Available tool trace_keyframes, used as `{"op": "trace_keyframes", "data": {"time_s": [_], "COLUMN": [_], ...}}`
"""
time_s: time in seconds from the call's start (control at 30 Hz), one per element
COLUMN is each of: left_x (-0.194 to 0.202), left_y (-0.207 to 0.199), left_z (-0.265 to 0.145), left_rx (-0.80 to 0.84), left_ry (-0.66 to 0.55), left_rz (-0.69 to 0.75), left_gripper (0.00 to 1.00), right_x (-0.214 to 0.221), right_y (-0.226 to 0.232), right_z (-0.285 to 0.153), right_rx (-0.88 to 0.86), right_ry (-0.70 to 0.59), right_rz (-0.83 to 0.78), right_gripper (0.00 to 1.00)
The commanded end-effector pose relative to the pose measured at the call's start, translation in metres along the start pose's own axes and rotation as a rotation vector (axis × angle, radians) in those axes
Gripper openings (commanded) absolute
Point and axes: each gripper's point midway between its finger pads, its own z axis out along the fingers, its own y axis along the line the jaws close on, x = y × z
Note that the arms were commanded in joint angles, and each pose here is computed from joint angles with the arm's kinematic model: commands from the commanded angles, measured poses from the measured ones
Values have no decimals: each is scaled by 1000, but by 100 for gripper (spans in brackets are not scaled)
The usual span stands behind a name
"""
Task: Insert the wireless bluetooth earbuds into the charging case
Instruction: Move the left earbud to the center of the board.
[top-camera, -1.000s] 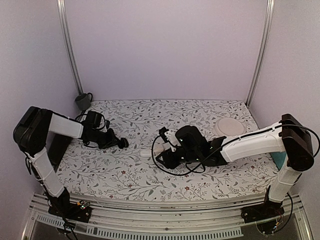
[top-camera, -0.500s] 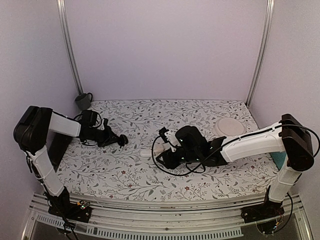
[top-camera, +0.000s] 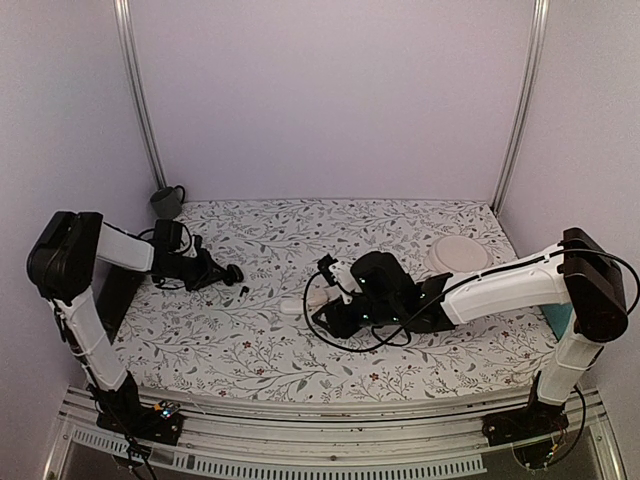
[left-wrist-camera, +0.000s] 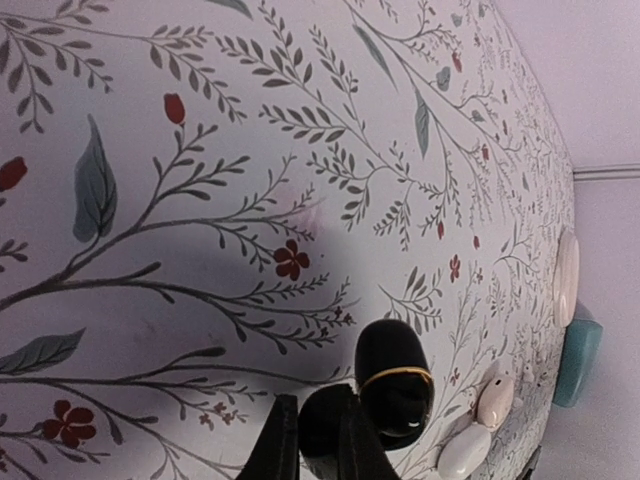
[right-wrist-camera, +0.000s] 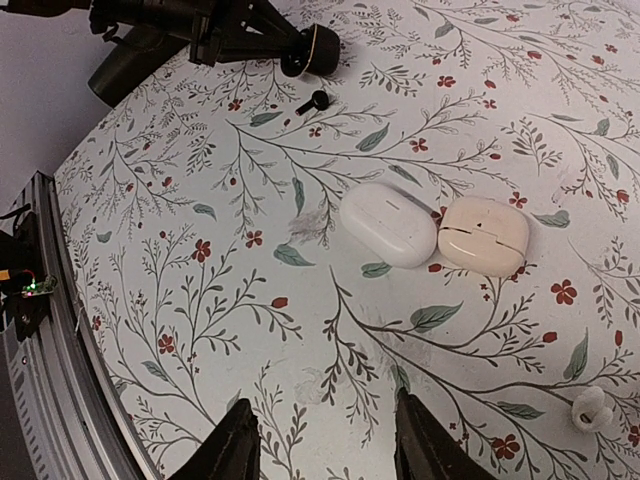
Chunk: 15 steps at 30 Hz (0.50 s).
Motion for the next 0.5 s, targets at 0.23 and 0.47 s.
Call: {"op": "trace_keyframes", "data": {"time_s": [0.23,0.47], "left_x": [28,52], "left_y": [-14,-15], "left_z": [23,22], "left_rx": [31,23], "left_ry": [64,84], "left_rz": [18,8], "left_gripper": [0,0], "right_x": [-1,2], "right_y": [-2,-4], "right_z": [-4,-6], "right_rx": [-2,6], "right_ry": [3,6], "right_rz": [-7,-4], "right_gripper": [47,47]}}
